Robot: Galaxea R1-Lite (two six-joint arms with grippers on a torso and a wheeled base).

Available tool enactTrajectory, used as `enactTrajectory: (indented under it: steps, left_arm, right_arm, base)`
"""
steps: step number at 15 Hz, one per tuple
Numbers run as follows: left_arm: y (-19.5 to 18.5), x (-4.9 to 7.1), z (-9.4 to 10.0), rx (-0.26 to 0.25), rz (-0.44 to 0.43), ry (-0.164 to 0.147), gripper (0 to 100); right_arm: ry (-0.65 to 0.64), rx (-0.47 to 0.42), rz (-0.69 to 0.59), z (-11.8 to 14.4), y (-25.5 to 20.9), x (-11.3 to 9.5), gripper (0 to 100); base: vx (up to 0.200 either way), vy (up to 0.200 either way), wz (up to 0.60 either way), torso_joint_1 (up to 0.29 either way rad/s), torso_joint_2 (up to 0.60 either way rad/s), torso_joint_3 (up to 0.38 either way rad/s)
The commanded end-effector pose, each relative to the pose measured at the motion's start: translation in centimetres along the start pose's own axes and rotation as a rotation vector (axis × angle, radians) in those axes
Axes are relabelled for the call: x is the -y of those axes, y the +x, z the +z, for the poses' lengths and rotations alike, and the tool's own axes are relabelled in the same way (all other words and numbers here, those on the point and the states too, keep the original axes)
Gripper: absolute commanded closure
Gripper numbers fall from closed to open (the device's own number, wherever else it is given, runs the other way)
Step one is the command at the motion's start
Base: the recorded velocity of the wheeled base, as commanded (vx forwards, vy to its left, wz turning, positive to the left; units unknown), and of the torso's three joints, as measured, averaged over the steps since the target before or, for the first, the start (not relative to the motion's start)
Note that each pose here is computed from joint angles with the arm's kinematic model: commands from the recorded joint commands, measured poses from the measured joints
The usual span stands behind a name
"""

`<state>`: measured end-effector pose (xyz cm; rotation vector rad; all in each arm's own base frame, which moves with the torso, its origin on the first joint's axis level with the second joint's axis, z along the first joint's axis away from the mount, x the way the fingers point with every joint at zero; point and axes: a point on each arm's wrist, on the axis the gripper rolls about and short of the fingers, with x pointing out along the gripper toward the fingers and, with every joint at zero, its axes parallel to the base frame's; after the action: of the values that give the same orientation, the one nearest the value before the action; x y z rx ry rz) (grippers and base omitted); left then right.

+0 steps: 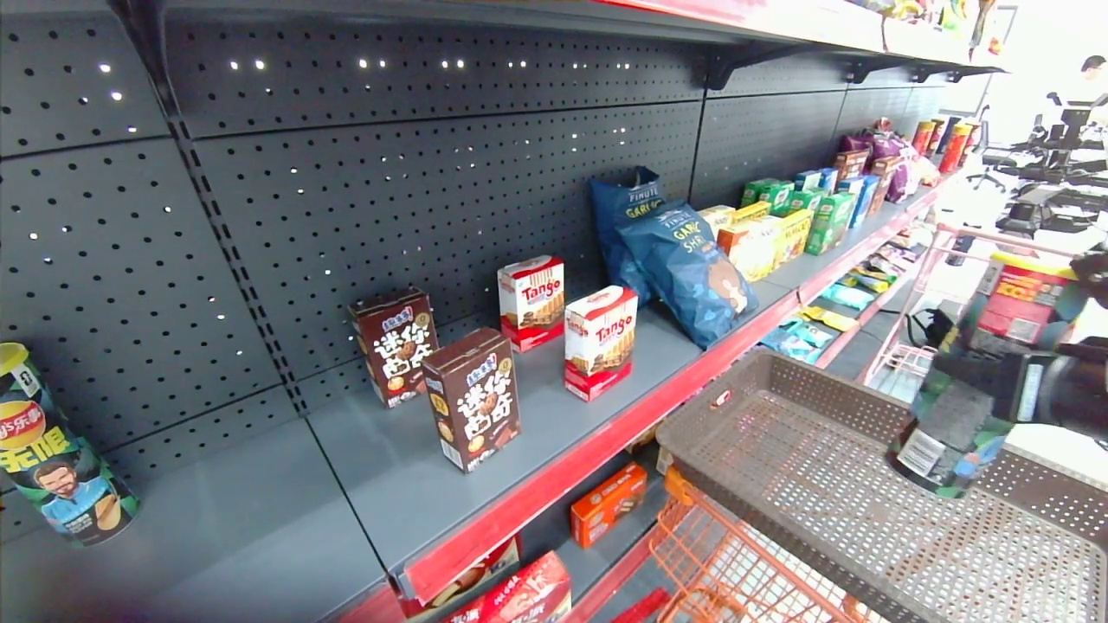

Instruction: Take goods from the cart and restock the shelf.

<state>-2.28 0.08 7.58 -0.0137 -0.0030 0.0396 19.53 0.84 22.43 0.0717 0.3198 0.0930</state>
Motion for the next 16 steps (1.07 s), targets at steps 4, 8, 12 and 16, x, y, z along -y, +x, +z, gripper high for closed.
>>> enactTrajectory:
  steps: [4,8,12,16]
  left_arm:
    - [0.0,0.0,0.0,0.0,0.0,0.0,0]
    - [0.0,0.0,0.0,0.0,0.0,0.0,0]
    - [0.0,0.0,0.0,0.0,0.002,0.0,0]
    - [0.0,0.0,0.0,0.0,0.0,0.0,0]
  right_arm:
    - [-0.002,0.054,-0.022,-6.0,-13.1,-0.2,100]
    - [-0.103,0.077,-0.143,-8.9,-15.6,-0.2,100]
    - [-0.113,0.091,-0.114,-8.8,-15.7,-0.3,100]
    - [-0.116,0.093,-0.1,-8.8,-15.7,-0.3,100]
  base:
    - [0.0,0.0,0.0,0.0,0.0,0.0]
    - [0.0,0.0,0.0,0.0,0.0,0.0]
    - [0.0,0.0,0.6,0.0,0.0,0.01]
    - [0.0,0.0,0.6,0.007,0.0,0.004]
